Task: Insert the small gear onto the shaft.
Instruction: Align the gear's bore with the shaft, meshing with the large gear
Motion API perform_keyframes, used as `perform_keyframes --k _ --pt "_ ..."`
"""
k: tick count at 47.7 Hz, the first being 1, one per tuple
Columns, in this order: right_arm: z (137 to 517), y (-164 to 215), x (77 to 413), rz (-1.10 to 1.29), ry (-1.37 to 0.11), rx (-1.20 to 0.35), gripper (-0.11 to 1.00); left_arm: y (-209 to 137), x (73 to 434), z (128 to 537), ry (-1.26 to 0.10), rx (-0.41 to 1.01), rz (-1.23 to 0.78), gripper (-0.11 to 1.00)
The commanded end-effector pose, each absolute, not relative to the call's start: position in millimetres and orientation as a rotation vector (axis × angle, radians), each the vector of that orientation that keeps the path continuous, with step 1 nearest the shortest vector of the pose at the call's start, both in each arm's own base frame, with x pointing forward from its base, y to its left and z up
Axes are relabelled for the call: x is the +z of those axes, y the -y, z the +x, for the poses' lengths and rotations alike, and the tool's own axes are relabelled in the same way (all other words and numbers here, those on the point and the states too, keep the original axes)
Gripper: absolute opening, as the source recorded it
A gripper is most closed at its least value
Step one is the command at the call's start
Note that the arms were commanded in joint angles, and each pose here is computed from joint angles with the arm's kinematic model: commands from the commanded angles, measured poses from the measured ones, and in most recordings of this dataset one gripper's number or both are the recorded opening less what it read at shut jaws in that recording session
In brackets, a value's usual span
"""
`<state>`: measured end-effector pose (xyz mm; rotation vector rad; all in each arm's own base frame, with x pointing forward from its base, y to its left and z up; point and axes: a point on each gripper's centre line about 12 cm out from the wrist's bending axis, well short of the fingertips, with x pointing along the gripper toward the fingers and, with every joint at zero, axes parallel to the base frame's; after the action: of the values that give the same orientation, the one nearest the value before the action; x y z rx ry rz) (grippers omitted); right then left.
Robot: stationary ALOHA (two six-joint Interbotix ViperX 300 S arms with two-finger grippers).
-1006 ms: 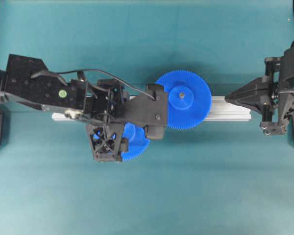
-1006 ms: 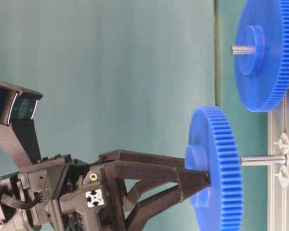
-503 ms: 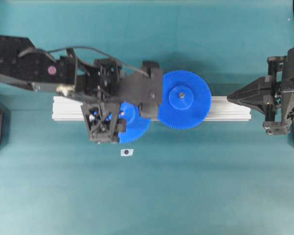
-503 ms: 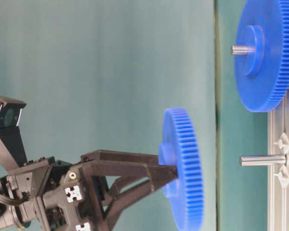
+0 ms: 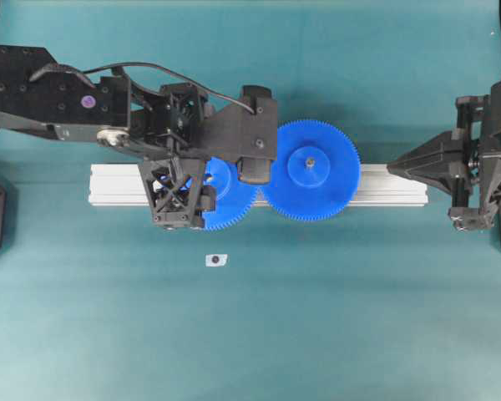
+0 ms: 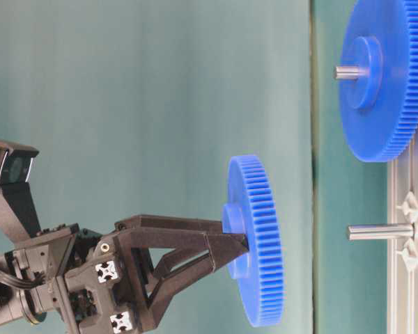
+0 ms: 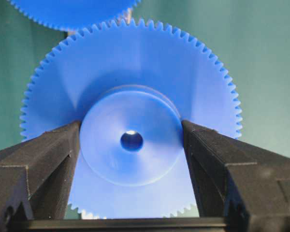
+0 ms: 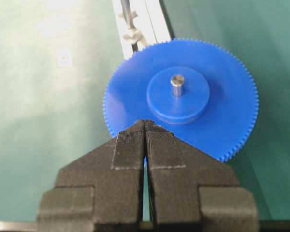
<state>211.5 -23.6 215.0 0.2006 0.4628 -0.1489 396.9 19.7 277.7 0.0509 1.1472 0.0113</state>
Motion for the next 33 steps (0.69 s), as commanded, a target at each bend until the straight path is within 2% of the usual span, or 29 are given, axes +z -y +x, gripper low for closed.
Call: perform_keyframes --k 1,9,33 --pt "213.9 23.6 219.9 0.209 -0.447 -0.149 0.00 -20.5 294.6 395.4 -1.088 0.016 0.056 0.70" --pt "213.6 23.6 219.3 0.209 -0.449 -0.149 0.00 -20.4 282.1 395.2 -1.074 0.015 0.057 0.70" --pt "213.5 23.9 219.6 0.207 -0.447 -0.150 0.00 -20.6 241.7 400.6 -1.157 0.009 0.058 0.70"
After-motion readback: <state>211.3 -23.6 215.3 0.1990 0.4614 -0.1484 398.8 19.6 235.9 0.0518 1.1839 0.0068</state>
